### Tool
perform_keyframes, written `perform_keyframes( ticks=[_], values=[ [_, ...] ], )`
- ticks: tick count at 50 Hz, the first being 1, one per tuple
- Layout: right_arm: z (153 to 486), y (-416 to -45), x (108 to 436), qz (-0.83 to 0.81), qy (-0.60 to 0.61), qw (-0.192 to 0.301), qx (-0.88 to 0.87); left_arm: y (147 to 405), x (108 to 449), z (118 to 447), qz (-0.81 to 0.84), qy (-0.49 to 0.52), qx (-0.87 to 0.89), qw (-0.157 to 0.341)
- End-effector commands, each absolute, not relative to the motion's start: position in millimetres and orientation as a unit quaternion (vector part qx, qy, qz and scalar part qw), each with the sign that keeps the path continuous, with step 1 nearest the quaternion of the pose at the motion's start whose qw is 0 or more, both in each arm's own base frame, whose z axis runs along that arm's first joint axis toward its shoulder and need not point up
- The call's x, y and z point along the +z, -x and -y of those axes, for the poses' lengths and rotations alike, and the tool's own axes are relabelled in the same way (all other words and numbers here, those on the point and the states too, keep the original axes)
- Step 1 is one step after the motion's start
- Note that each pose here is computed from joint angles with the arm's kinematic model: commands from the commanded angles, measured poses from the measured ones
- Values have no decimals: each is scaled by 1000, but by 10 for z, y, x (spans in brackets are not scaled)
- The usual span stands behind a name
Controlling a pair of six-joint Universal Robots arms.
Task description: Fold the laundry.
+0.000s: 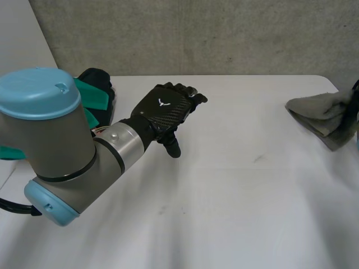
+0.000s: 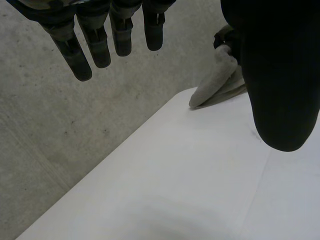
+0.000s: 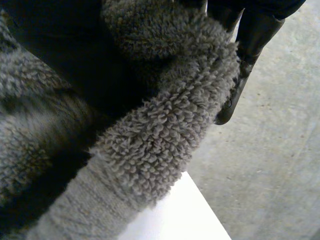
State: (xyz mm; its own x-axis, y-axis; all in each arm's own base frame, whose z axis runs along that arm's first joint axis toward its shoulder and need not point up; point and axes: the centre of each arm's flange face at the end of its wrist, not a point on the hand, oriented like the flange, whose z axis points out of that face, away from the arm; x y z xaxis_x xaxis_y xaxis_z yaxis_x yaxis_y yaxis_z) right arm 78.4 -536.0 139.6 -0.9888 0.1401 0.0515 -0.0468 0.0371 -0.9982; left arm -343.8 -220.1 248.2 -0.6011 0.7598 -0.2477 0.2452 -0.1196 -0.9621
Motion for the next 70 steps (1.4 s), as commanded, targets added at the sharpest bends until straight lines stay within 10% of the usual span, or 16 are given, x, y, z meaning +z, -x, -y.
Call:
perform_keyframes(
  ticks=[1, 21, 33, 44, 53, 61, 70],
  values=[
    [5518, -575, 1259, 707, 34, 97, 700, 3445, 2422, 2211, 635, 399, 630, 203],
    [5425, -230, 1067, 739, 90, 108, 659, 3454, 2397, 2234, 637, 399, 628, 202],
    [5170, -281, 1494, 765, 56, 84, 636, 3444, 2408, 2242, 637, 397, 629, 201],
    [4739, 181, 1860, 776, -29, 235, 584, 3437, 2467, 2223, 632, 396, 635, 201],
    [4687, 389, 2774, 618, 22, 336, 710, 3323, 2649, 2384, 622, 365, 671, 172],
    [4224, -805, 3358, 436, -112, 230, 863, 2888, 2840, 2949, 615, 282, 731, 84],
    [3344, -2042, 2778, 392, -346, 20, 852, 1874, 2580, 3983, 635, 233, 732, -84]
  ],
)
